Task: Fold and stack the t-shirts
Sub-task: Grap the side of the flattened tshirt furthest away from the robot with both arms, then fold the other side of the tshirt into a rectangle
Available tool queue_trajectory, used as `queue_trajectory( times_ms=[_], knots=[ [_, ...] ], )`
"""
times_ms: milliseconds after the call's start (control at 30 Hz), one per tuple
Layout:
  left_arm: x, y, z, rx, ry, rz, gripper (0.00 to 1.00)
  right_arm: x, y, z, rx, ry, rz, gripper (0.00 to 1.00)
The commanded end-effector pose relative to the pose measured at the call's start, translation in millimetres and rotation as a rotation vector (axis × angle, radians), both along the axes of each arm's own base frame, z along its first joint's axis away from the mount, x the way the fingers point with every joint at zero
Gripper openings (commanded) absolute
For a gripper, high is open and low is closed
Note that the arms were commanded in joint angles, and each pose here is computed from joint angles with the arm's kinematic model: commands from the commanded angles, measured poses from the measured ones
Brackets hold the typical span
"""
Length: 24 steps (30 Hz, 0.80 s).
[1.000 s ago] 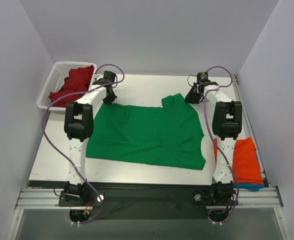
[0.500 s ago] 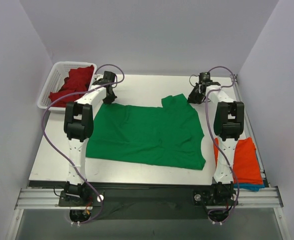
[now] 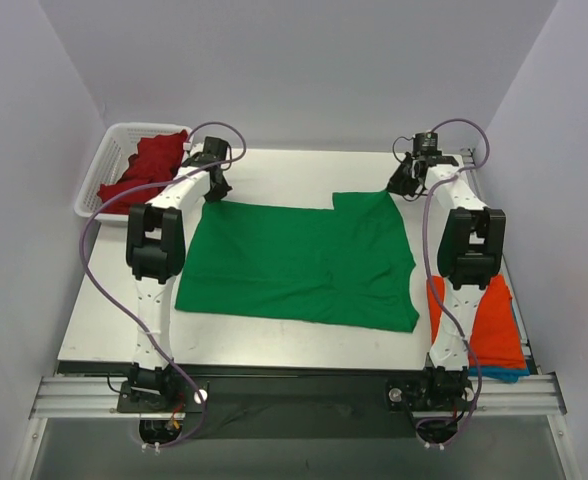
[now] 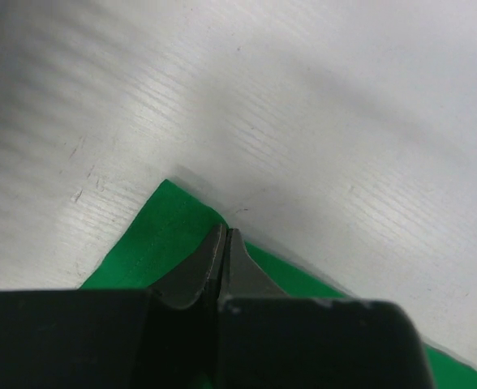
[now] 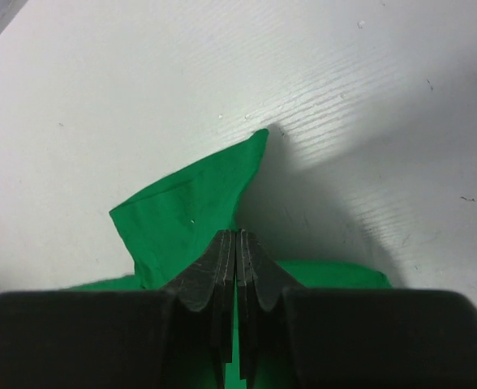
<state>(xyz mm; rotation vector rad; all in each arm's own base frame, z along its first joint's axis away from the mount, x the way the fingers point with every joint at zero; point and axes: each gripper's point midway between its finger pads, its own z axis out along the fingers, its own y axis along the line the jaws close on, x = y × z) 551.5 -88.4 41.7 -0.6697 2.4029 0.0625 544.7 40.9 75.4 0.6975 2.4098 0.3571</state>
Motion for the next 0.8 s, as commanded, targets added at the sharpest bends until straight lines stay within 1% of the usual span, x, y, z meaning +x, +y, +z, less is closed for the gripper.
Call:
queue_trajectory(
  times_ms=[0, 233, 267, 433, 500, 533, 567, 600, 633, 700, 767],
  knots=[
    [24, 1, 69, -0.024, -0.168, -0.011, 0.0, -10, -5, 34, -0.02, -0.043, 0.002, 0.0],
    [28, -2, 82, -0.041, -0.2, -0.03, 0.0, -25, -7, 46, -0.035, -0.053, 0.008, 0.0],
    [28, -3, 87, -0.048, -0.213, -0.03, 0.0, -30, -6, 42, -0.035, -0.041, 0.01, 0.0],
    [16, -1, 83, -0.051, -0.199, -0.025, 0.0, -45, -8, 56, -0.04, -0.068, -0.001, 0.0],
    [14, -1, 91, -0.062, -0.22, -0.023, 0.0, -56, -9, 56, -0.045, -0.065, -0.006, 0.0],
    [7, 0, 83, -0.06, -0.201, -0.023, 0.0, -60, -9, 56, -0.043, -0.064, -0.009, 0.0],
    [7, 1, 92, -0.069, -0.225, -0.019, 0.0, -62, -9, 58, -0.042, -0.072, -0.012, 0.0],
    [4, 0, 90, -0.071, -0.221, -0.019, 0.0, -67, -9, 63, -0.04, -0.084, -0.013, 0.0],
    [2, 1, 90, -0.069, -0.219, -0.016, 0.0, -75, -10, 56, -0.041, -0.069, -0.017, 0.0],
    [-5, 3, 93, -0.069, -0.218, -0.012, 0.0, -84, -10, 62, -0.039, -0.084, -0.022, 0.0],
    [-12, 5, 92, -0.069, -0.213, -0.003, 0.0, -97, -9, 55, -0.034, -0.062, -0.03, 0.0]
  ],
)
